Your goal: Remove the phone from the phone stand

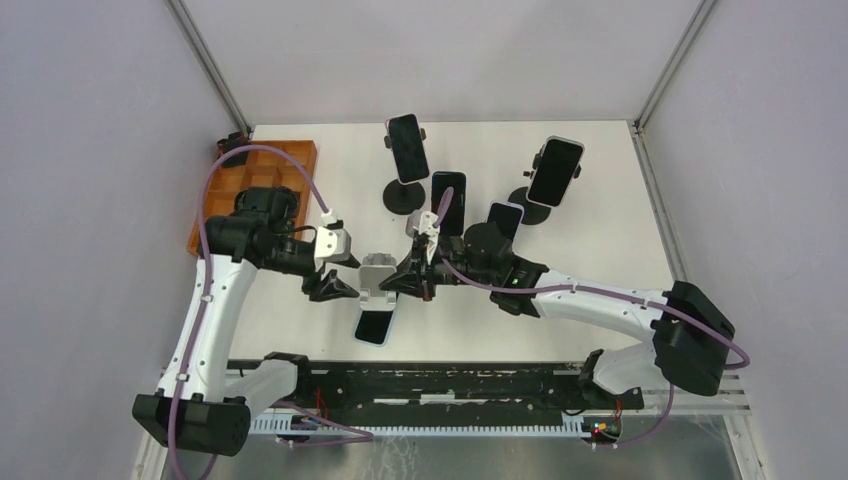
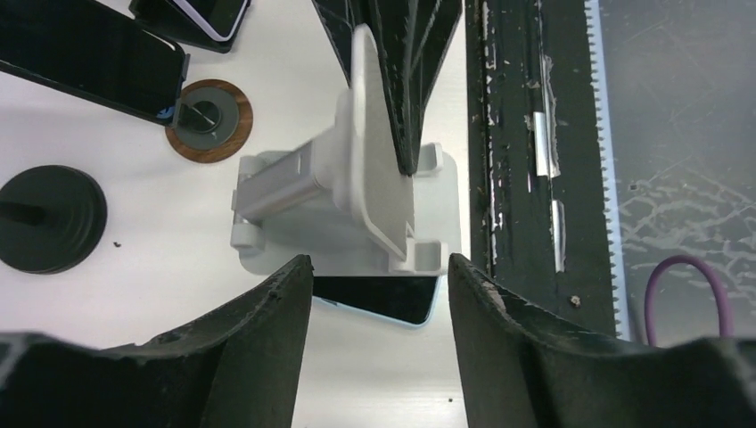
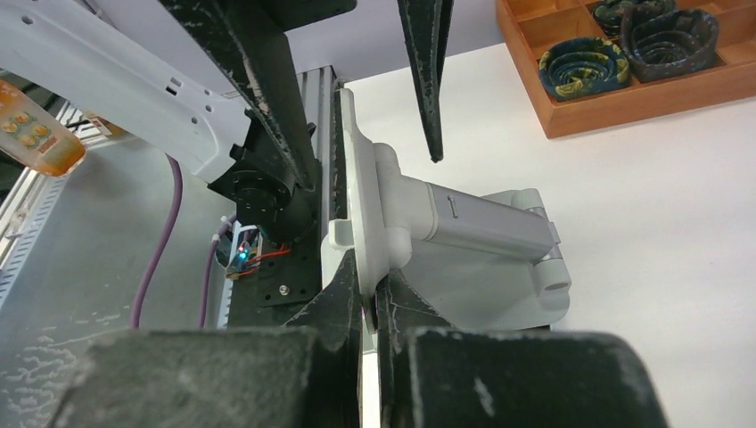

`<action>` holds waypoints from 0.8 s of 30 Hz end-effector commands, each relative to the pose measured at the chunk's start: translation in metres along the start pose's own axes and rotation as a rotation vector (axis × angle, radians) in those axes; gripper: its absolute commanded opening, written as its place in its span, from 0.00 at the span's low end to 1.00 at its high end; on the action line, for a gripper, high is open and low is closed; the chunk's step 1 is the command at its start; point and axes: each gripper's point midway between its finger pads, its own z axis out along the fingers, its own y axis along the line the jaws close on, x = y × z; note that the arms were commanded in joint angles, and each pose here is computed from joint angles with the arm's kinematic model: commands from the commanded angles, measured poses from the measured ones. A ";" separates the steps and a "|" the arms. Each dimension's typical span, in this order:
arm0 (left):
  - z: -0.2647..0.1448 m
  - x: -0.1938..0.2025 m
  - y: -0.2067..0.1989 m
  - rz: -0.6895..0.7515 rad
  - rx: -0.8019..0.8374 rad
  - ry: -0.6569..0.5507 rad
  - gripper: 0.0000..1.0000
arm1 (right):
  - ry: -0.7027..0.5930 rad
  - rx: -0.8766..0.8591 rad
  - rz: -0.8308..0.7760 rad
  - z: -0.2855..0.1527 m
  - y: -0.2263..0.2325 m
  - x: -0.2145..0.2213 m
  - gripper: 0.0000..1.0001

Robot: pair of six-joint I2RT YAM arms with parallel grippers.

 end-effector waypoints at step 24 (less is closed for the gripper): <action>0.020 0.040 0.008 -0.219 0.106 0.069 0.02 | -0.068 0.076 -0.121 0.031 -0.021 -0.021 0.24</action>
